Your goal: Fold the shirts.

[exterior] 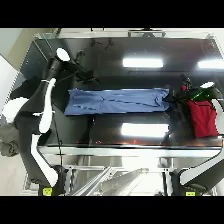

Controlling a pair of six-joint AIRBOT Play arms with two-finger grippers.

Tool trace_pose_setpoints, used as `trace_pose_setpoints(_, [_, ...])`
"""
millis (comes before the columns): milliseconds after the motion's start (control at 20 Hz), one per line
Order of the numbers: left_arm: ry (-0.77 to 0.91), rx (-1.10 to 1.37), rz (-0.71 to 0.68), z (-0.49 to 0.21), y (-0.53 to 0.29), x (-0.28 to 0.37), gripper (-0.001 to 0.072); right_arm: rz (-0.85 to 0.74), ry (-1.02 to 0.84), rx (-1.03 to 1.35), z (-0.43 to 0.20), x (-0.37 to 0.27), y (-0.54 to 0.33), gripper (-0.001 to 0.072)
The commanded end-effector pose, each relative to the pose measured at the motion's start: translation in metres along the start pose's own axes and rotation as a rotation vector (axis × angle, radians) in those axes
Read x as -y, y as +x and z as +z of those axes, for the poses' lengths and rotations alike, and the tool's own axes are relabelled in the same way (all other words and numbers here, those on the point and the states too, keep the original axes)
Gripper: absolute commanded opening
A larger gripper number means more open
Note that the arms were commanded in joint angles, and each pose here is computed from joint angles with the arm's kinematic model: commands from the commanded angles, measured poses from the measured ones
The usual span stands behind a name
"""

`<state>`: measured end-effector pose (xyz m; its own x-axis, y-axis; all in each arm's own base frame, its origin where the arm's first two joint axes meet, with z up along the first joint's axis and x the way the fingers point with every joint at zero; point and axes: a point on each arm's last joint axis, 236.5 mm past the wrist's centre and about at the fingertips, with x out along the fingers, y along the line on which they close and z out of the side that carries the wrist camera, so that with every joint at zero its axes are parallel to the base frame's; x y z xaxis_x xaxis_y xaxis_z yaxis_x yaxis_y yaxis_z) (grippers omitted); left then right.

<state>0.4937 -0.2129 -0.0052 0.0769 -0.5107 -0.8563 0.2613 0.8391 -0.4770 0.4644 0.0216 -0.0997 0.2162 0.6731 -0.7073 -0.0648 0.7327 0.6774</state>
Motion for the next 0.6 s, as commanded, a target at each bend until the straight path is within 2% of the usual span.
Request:
trace_pose_setpoints(0, [0.030, -0.077, -0.014, -0.014, 0.049, 0.019, 0.0246, 0.030, -0.008, 0.029, 0.013, -0.014, -0.010, 0.0016])
trace_pose_setpoints(50, [0.037, -0.097, -0.016, -0.019, 0.059, 0.023, 0.0242, 0.037, -0.015, 0.023, 0.012, -0.018, -0.012, 0.0016])
trace_pose_setpoints(150, [0.051, -0.114, -0.020, -0.023, 0.074, 0.029, 0.0019, 0.054, -0.026, 0.009, 0.009, -0.027, -0.017, 0.0015])
trace_pose_setpoints(450, [0.079, -0.140, -0.034, -0.034, 0.137, 0.049, 0.0024, 0.150, -0.103, 0.076, 0.020, -0.091, -0.058, 0.0015])
trace_pose_setpoints(550, [0.063, -0.133, -0.095, -0.037, 0.161, 0.068, 0.0023, 0.209, -0.145, 0.116, 0.023, -0.127, -0.080, 0.0015])
